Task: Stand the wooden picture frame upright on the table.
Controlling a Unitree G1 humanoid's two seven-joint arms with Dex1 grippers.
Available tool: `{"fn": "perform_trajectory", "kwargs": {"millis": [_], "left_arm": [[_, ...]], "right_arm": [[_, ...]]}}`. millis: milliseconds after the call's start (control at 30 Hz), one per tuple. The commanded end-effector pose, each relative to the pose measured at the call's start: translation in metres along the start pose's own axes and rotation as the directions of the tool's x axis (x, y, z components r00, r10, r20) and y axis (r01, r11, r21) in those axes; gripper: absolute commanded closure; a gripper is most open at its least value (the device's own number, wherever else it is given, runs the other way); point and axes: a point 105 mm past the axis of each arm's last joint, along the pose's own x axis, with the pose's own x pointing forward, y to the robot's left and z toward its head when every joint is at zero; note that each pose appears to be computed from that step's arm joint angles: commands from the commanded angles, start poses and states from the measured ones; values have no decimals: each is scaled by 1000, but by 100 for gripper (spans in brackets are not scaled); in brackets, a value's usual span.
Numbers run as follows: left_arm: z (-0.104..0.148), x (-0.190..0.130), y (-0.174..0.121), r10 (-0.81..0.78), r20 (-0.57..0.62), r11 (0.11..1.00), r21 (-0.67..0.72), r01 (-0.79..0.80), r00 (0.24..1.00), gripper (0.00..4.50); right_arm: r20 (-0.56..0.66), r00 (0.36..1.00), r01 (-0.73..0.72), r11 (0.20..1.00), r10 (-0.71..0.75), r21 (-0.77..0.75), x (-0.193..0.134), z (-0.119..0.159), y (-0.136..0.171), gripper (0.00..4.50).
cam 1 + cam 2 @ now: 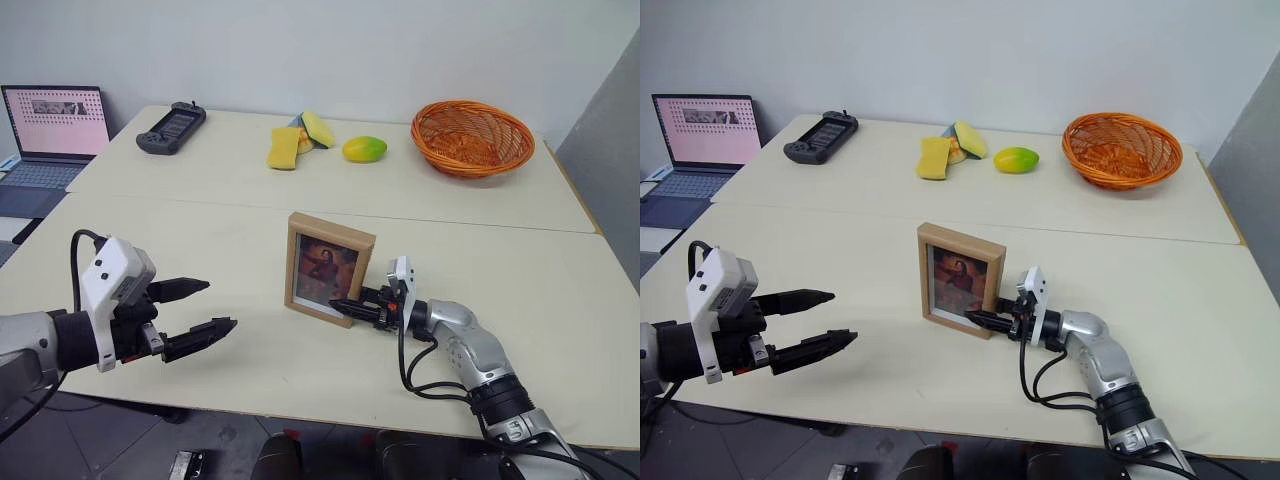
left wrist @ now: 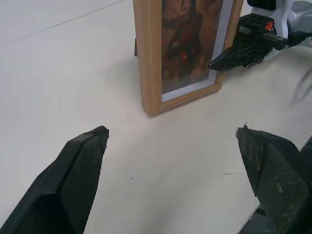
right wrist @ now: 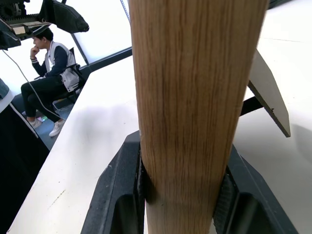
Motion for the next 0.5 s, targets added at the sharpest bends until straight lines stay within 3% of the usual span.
{"fn": "perform_trajectory", "kwargs": {"millis": [33,367,500], "left_arm": [[9,1,-1,0,35,999,42,-1,999,3],[13,5,0,-4,58,999,36,2,998,3],[14,5,1,-4,60,999,35,2,998,0]], "right_arm": [[-31,999,21,1000,-21,14,-7,-10,-3,306],[-40,999,26,1000,-25,9,-7,-7,-6,306],[-45,998,32,999,-32,17,-6,-8,-7,220]]}}
